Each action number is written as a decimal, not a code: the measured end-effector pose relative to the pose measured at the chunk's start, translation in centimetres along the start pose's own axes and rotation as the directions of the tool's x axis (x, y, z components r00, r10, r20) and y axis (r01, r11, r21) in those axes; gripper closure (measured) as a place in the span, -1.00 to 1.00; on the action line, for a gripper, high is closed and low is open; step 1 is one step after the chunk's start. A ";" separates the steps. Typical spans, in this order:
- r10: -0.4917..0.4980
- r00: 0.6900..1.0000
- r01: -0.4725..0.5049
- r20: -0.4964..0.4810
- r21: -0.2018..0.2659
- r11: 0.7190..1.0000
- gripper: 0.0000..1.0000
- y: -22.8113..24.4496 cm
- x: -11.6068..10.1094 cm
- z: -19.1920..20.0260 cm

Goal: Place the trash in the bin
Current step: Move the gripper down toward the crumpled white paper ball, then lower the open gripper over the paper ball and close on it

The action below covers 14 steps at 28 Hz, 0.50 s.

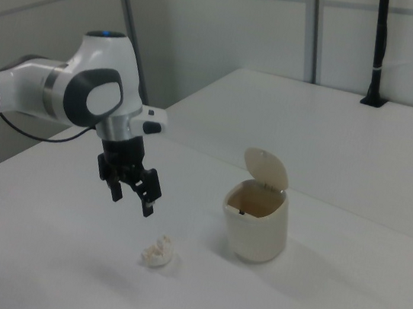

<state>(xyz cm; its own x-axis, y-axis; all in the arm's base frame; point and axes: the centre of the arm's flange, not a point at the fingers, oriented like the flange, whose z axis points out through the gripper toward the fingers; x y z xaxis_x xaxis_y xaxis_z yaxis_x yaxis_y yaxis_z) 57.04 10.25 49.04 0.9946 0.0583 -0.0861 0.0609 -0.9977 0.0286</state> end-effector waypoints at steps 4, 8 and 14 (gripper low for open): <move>0.007 1.000 -0.007 0.011 -0.030 1.000 -1.00 -0.4 0.5 3.0; 0.024 0.999 -0.022 0.024 -0.063 0.998 -1.00 -0.4 1.3 5.9; 0.037 0.999 -0.034 0.030 -0.101 0.994 -1.00 -0.4 2.6 9.2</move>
<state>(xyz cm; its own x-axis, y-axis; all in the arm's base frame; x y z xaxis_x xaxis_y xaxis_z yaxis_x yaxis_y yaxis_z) 58.86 10.52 39.66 0.9932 0.0206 -0.1147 0.0358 -0.9906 0.1319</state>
